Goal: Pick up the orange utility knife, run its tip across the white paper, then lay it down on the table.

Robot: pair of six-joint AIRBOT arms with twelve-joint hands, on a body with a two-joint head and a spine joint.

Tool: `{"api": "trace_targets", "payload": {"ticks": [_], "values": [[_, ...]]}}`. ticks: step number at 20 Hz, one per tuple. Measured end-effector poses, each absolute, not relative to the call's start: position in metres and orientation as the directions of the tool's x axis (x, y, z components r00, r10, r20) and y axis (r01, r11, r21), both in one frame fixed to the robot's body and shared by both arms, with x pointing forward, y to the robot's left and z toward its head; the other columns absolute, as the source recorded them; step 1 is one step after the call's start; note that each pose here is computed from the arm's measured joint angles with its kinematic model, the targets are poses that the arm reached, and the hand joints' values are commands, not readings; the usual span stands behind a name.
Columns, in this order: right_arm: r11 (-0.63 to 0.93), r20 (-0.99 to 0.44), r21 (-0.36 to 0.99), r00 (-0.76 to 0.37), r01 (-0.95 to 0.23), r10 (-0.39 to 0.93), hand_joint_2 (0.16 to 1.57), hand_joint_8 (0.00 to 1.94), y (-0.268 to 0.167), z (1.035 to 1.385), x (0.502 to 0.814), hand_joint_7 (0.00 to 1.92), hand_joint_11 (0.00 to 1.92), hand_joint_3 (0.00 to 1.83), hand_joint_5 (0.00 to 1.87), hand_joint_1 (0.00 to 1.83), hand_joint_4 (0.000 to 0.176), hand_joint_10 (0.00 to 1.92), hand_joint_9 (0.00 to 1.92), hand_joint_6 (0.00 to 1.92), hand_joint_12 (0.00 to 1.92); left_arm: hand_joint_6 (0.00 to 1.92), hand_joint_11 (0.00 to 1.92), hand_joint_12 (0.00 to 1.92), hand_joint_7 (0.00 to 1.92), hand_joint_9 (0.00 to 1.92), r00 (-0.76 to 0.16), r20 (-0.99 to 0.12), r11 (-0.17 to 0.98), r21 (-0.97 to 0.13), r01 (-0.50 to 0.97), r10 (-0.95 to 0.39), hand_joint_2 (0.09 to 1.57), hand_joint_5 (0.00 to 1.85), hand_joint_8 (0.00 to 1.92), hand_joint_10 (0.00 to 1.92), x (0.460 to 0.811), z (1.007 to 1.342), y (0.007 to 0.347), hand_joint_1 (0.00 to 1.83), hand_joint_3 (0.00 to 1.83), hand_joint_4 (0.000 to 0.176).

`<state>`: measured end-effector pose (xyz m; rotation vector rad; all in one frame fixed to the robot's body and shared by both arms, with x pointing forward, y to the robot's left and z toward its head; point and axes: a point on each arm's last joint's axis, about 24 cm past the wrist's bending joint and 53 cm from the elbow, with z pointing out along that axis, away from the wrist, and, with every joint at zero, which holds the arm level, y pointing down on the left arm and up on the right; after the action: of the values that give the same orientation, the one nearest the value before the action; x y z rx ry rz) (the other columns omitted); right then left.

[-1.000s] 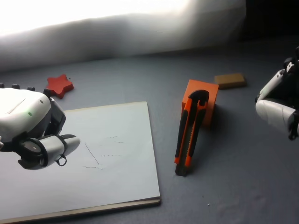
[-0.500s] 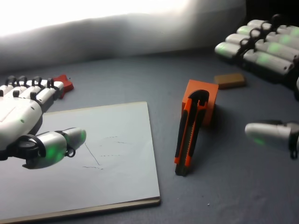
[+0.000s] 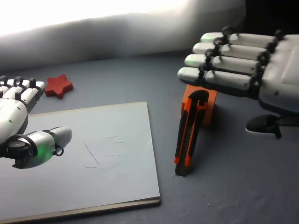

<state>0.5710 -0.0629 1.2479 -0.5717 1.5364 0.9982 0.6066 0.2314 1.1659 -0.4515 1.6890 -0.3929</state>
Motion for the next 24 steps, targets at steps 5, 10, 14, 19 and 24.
{"api": "trace_targets", "payload": {"ticks": [5, 10, 14, 19, 24], "values": [[0.518, -0.96, 0.264, -0.275, -0.813, 0.058, 1.06, 0.0, -0.043, 1.237, 0.591, 0.0, 0.0, 0.02, 0.0, 1.15, 0.0, 0.0, 0.0, 0.0, 0.0, 0.0, 0.0, 0.16, 0.03, 0.01, -0.199, -0.842, 0.864, -0.5, -0.057, -0.501, 1.28, 0.02, 0.0, 0.0, 0.601, 1.155, 0.217, 0.0, 0.0, 0.0], [0.482, -0.961, 0.216, -0.273, -0.849, -0.05, 1.08, 0.0, -0.029, 1.225, 0.597, 0.0, 0.0, 0.03, 0.0, 1.15, 0.0, 0.0, 0.0, 0.0, 0.0, 0.0, 0.0, 0.11, 0.01, 0.0, -0.217, -0.834, 0.86, -0.508, -0.055, -0.507, 1.28, 0.0, 0.0, 0.0, 0.598, 1.152, 0.211, 0.0, 0.0, 0.0], [0.41, -0.954, 0.171, -0.254, -0.896, -0.157, 1.08, 0.0, -0.011, 1.207, 0.583, 0.0, 0.0, 0.03, 0.0, 1.13, 0.0, 0.0, 0.0, 0.0, 0.0, 0.0, 0.0, 0.12, 0.0, 0.0, -0.235, -0.828, 0.857, -0.512, -0.054, -0.51, 1.29, 0.0, 0.0, 0.0, 0.593, 1.147, 0.205, 0.0, 0.0, 0.0], [0.425, -0.956, 0.095, -0.203, -0.9, -0.214, 1.07, 0.0, 0.004, 1.191, 0.606, 0.0, 0.0, 0.03, 0.0, 1.14, 0.0, 0.0, 0.0, 0.0, 0.0, 0.0, 0.0, 0.12, 0.0, 0.0, -0.228, -0.827, 0.854, -0.517, -0.049, -0.514, 1.28, 0.0, 0.0, 0.0, 0.594, 1.15, 0.203, 0.0, 0.0, 0.0], [0.447, -0.935, 0.091, -0.231, -0.89, -0.27, 1.07, 0.0, 0.01, 1.166, 0.616, 0.0, 0.0, 0.03, 0.0, 1.14, 0.0, 0.0, 0.0, 0.0, 0.0, 0.0, 0.0, 0.12, 0.0, 0.0, -0.234, -0.824, 0.853, -0.52, -0.049, -0.516, 1.28, 0.0, 0.0, 0.0, 0.592, 1.148, 0.201, 0.0, 0.0, 0.0]]}}
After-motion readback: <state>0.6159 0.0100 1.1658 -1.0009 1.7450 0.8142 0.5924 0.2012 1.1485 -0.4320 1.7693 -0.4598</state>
